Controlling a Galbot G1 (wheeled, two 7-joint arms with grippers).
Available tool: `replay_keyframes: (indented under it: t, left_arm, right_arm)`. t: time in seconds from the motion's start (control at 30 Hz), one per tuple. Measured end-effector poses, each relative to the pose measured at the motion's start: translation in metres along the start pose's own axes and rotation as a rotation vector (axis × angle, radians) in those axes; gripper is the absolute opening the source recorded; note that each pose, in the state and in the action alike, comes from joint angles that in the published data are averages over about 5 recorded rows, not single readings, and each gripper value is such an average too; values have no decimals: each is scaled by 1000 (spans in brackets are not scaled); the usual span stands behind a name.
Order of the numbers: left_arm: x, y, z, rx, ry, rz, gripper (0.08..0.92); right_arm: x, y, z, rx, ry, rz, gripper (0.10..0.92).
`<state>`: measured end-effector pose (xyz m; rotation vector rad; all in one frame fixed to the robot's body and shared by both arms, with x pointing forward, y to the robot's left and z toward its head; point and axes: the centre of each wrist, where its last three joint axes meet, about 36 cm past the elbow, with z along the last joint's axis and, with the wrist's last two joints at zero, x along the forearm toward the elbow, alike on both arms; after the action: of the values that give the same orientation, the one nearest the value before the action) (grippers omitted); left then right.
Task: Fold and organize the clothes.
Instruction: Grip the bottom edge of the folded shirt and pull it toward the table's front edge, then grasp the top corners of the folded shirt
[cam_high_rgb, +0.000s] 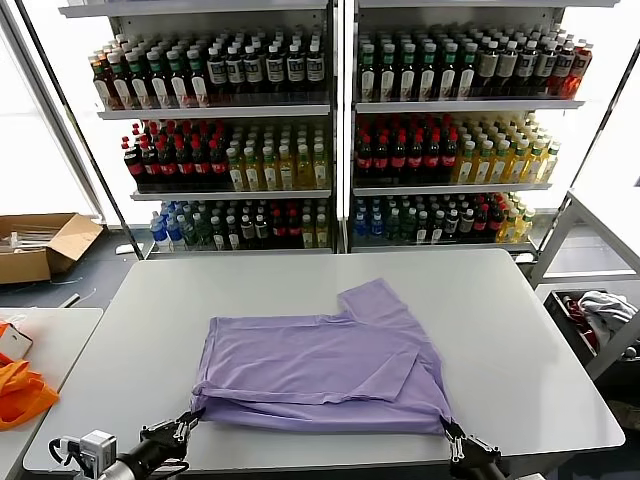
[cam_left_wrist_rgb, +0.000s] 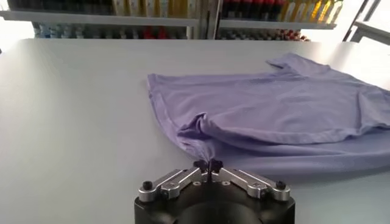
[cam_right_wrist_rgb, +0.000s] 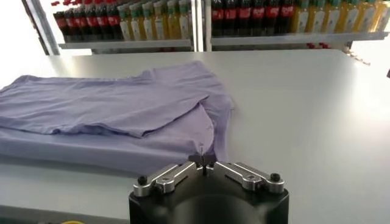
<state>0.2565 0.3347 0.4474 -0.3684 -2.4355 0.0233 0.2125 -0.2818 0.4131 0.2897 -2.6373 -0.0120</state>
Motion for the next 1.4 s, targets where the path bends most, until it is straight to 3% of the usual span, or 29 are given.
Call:
replay_keyframes:
  t: [0.33, 0.57, 0.77, 0.93, 1.13, 1.4]
  left_arm:
    - [20, -1, -9, -96, -7, -44, 401]
    - [20, 12, -28, -142, -53, -51, 592]
    - [10, 21, -48, -175, -98, -12, 781]
    - [-3, 25, -62, -190, -121, 54, 821]
    - [-30, 35, -74, -191, -120, 138, 823]
    - [-69, 56, -92, -188, -114, 195, 823]
  right_arm:
    - [6, -10, -15, 35, -80, -26, 372]
    - [-9, -44, -46, 109, -179, -31, 571]
    - [-33, -71, -77, 169, -241, -73, 735]
    - [-64, -92, -103, 202, -271, -117, 818]
    - [-107, -113, -130, 232, -248, -206, 823]
    - [-168, -127, -162, 251, -184, -337, 823]
